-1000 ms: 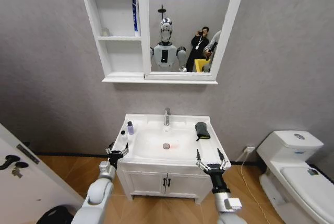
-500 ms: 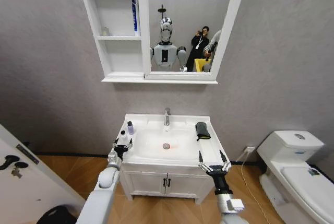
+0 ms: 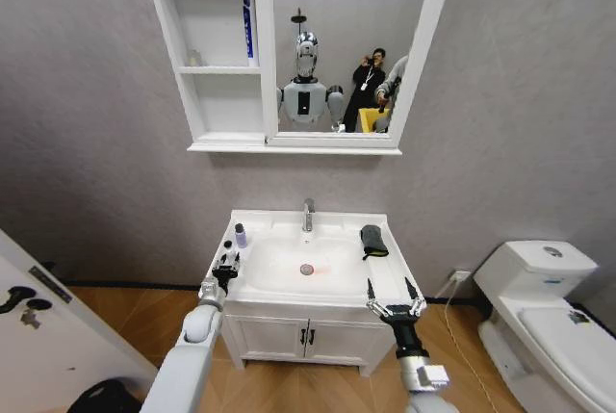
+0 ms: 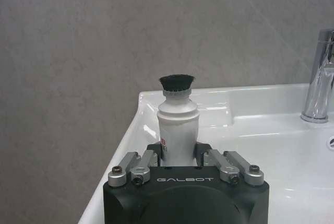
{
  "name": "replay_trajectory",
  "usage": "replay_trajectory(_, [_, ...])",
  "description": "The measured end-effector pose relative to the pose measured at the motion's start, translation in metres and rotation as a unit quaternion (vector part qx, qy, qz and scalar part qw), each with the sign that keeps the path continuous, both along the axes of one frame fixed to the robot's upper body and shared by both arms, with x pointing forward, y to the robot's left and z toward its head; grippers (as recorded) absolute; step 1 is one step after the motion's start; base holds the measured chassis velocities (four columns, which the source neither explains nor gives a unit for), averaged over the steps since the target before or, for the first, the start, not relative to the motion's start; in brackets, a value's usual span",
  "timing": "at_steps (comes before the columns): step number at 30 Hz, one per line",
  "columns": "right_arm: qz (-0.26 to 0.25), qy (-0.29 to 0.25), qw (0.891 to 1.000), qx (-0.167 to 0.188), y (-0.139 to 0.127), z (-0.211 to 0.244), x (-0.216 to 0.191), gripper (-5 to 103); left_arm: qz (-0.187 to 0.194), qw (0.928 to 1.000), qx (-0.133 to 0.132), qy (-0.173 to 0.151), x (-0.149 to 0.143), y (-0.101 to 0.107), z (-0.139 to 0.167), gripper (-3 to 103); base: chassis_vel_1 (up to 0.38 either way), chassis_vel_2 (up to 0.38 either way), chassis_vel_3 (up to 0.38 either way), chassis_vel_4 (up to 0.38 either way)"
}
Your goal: Move facial cleanser and shampoo from washbasin to cabinet, then wipe washbasin with towel.
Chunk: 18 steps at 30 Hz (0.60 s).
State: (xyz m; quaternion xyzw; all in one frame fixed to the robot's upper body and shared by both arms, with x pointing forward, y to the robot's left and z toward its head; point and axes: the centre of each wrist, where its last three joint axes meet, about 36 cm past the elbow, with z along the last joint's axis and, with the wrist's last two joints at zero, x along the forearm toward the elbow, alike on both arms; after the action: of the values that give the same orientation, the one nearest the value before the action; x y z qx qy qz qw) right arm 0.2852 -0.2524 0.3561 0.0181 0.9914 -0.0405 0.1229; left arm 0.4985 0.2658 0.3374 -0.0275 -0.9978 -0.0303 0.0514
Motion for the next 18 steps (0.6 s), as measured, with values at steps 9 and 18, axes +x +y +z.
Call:
replay_trajectory(9, [-0.013,0.006,1.0,0.002,-0.002,0.0,-0.001,100,0.004,0.9998,0.007,-0.018,-0.004,0.017,0.053,31,0.0,0.0,0.0,0.0])
replay_trajectory(18, [-0.023,0.008,1.0,0.0,-0.005,-0.003,-0.001,100,-0.038,0.9935,0.006,-0.107,0.012,0.043,0.225,31,0.0,0.0,0.0,0.0])
